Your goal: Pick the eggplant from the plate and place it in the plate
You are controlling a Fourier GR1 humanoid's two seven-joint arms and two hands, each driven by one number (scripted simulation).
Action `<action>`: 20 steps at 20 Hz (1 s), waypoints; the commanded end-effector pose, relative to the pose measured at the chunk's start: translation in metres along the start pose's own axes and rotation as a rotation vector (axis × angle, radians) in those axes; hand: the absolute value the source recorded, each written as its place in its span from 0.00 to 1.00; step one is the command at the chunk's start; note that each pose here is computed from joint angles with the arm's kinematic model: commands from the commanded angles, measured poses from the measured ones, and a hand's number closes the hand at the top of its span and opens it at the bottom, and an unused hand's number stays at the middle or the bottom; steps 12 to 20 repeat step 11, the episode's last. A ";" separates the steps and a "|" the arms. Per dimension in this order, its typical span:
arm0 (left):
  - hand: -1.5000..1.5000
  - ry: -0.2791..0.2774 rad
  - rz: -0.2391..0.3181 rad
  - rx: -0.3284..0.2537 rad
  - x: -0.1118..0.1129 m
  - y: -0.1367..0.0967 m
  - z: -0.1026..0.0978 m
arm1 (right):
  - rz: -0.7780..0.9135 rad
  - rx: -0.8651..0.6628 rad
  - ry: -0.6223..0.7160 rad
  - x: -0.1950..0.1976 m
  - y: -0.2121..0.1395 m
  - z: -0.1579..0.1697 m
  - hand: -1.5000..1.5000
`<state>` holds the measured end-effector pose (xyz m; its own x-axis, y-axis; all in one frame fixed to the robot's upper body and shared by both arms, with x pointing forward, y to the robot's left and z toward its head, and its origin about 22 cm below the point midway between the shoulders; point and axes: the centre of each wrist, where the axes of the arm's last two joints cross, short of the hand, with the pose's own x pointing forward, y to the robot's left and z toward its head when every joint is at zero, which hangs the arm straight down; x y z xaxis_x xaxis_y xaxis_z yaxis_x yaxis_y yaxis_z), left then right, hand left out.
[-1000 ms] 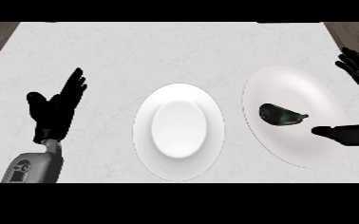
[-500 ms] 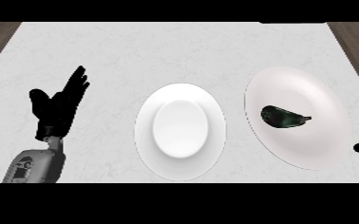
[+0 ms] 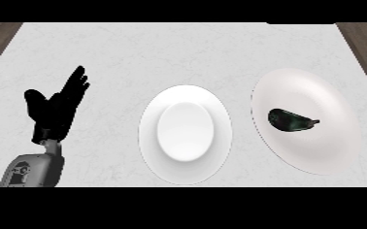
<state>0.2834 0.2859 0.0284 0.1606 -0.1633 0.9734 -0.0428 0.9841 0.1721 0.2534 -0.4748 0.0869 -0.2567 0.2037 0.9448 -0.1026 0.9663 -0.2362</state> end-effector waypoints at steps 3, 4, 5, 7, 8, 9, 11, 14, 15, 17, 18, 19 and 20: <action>0.50 -0.005 -0.013 0.021 -0.020 0.003 0.004 | 0.033 -0.023 0.018 -0.003 -0.024 0.004 0.00; 0.50 0.020 0.017 0.002 -0.015 -0.021 0.000 | 0.032 -0.020 0.024 -0.001 -0.038 0.010 0.00; 0.50 -0.001 -0.006 0.011 0.007 -0.006 -0.001 | 0.056 -0.017 0.008 -0.003 -0.039 0.017 0.00; 0.50 -0.014 0.001 0.002 -0.008 -0.005 -0.002 | 0.083 -0.007 0.046 -0.021 -0.026 -0.004 0.00; 0.50 -0.001 0.004 0.007 -0.010 -0.004 0.014 | 0.085 -0.013 0.043 -0.002 -0.051 0.018 0.00; 0.50 0.002 0.010 -0.005 -0.008 -0.012 -0.010 | 0.090 -0.018 0.061 -0.012 -0.042 0.014 0.00; 0.50 0.012 0.018 -0.017 -0.008 0.008 -0.001 | 0.086 -0.018 0.064 -0.016 -0.048 0.007 0.00; 0.50 0.012 0.018 -0.017 -0.008 0.008 -0.001 | 0.086 -0.018 0.064 -0.016 -0.048 0.007 0.00; 0.50 0.012 0.018 -0.017 -0.008 0.008 -0.001 | 0.086 -0.018 0.064 -0.016 -0.048 0.007 0.00; 0.50 0.012 0.018 -0.017 -0.008 0.008 -0.001 | 0.086 -0.018 0.064 -0.016 -0.048 0.007 0.00; 0.50 0.012 0.018 -0.017 -0.008 0.008 -0.001 | 0.086 -0.018 0.064 -0.016 -0.048 0.007 0.00; 0.50 0.012 0.018 -0.017 -0.008 0.008 -0.001 | 0.086 -0.018 0.064 -0.016 -0.048 0.007 0.00; 0.50 0.012 0.018 -0.017 -0.008 0.008 -0.001 | 0.086 -0.018 0.064 -0.016 -0.048 0.007 0.00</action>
